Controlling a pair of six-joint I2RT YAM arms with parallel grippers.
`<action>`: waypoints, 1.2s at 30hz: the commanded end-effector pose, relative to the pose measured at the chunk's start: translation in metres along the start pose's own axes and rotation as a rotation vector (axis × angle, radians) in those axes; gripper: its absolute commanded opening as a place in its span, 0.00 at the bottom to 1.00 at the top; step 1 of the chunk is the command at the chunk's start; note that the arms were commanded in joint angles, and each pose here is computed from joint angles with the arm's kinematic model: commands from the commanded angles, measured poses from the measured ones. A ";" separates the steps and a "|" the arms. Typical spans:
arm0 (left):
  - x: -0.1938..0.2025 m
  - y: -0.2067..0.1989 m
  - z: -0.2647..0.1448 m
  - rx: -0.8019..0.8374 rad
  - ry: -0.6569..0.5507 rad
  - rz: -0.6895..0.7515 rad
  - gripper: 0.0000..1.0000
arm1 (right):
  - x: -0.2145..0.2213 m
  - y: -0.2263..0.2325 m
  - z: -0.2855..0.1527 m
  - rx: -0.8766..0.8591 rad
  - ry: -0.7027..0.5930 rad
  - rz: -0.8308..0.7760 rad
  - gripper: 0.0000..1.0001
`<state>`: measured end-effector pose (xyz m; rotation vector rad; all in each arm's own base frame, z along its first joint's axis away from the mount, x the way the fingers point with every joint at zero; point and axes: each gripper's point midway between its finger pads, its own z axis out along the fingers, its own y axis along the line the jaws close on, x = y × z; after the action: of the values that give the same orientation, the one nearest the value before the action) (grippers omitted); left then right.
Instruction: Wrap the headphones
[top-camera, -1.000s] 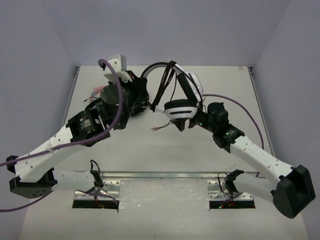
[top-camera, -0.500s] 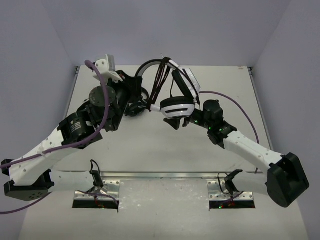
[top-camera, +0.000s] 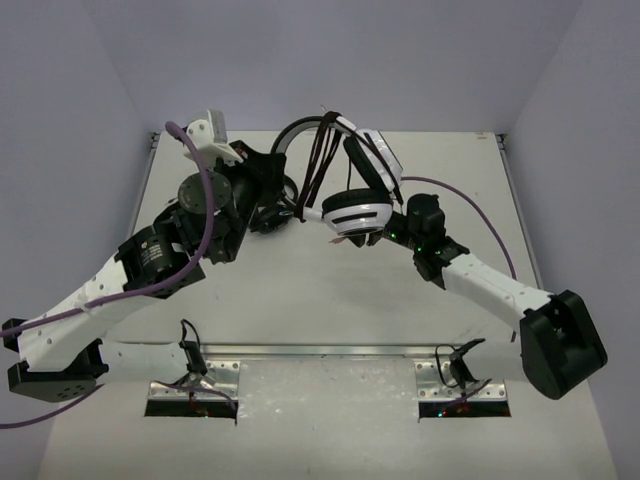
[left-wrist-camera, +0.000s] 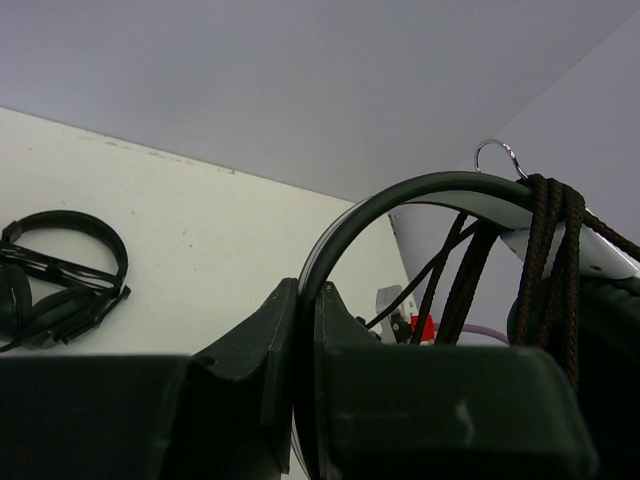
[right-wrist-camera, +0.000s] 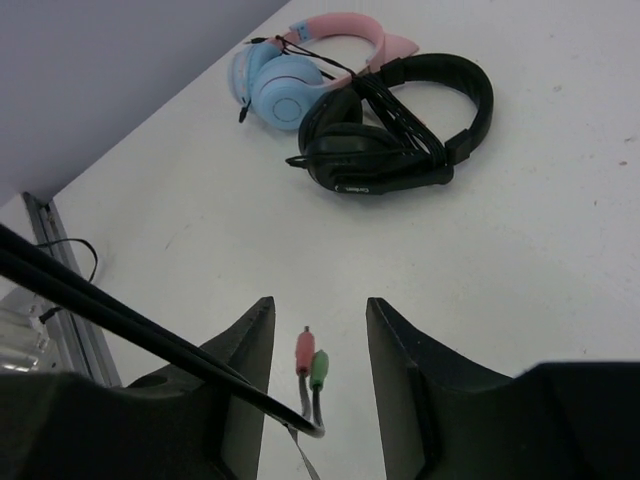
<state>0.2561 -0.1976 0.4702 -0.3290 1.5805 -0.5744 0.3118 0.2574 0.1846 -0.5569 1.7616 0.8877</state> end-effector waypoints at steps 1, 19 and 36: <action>-0.045 -0.016 -0.015 0.080 -0.099 -0.250 0.00 | -0.027 0.016 0.004 -0.083 -0.096 -0.034 0.42; -0.055 0.009 0.000 -0.101 -0.259 -0.316 0.00 | 0.022 0.061 -0.023 -0.187 -0.106 0.064 0.01; -0.007 0.005 0.034 -0.180 -0.299 -0.451 0.00 | 0.016 0.172 -0.078 -0.435 -0.189 0.126 0.13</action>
<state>0.2938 -0.2038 0.4216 -0.6433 1.4752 -0.4404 0.1441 0.3003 0.2343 -0.6562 1.4567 1.2942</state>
